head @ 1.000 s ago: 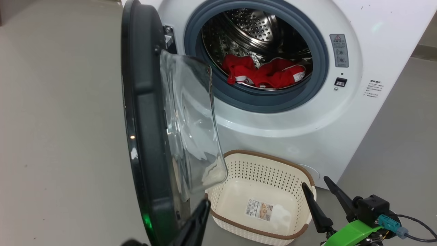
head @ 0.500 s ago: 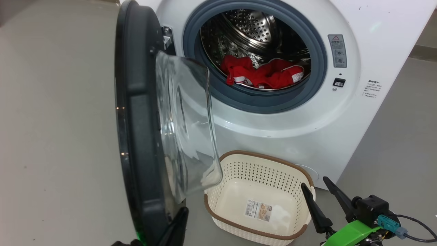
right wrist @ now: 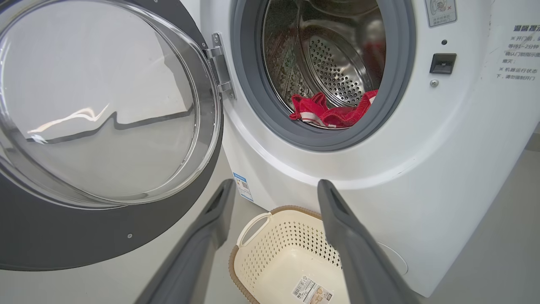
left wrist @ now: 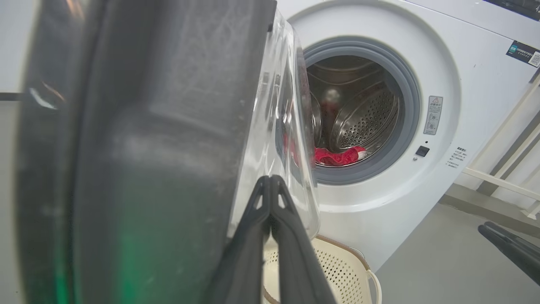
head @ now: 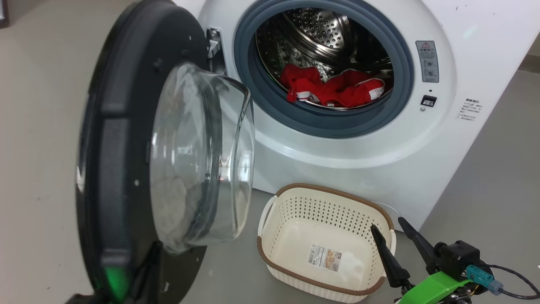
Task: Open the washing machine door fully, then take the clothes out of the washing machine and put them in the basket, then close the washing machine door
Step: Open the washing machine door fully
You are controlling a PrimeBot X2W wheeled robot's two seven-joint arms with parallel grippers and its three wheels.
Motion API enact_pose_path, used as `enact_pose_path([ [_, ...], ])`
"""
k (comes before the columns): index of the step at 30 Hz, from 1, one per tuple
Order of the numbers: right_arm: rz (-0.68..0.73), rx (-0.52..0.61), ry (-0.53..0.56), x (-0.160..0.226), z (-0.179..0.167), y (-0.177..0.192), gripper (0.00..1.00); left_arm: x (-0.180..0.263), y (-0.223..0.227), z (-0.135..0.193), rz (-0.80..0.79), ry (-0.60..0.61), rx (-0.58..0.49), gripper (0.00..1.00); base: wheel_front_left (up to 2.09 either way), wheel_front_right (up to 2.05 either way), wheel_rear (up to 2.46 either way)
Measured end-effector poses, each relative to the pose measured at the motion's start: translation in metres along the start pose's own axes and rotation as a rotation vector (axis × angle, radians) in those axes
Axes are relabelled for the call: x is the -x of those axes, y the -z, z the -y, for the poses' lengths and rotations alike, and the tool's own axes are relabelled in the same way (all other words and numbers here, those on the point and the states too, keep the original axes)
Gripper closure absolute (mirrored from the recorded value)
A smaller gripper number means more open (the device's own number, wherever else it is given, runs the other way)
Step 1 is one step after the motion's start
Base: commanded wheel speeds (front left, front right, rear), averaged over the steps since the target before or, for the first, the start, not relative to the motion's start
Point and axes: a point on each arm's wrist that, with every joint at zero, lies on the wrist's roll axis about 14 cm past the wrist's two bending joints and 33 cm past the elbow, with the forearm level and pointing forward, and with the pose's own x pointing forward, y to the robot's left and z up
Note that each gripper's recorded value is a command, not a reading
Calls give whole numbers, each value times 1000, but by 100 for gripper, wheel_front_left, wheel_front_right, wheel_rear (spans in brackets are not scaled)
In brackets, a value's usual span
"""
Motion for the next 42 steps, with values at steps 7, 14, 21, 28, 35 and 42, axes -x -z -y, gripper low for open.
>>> enact_pose_path([
  [7,-7,-7,4,0,2,3,0,-8,-16,-31,46,-86,-26,100,0,0,0],
  [14,-15,-17,15,-1,6,7,0,-18,-26,-63,69,-174,-58,100,0,0,0],
  [21,-20,-25,34,0,13,10,0,-32,-44,-107,109,-285,-129,100,0,0,0],
  [28,-12,-29,46,-6,21,9,0,-43,-54,-143,115,-371,-176,100,0,0,0],
  [35,-19,-19,61,-10,30,12,0,-61,-58,-168,103,-433,-191,100,0,0,0],
  [42,-29,-33,82,-12,40,18,0,-78,-66,-188,108,-470,-200,100,0,0,0],
])
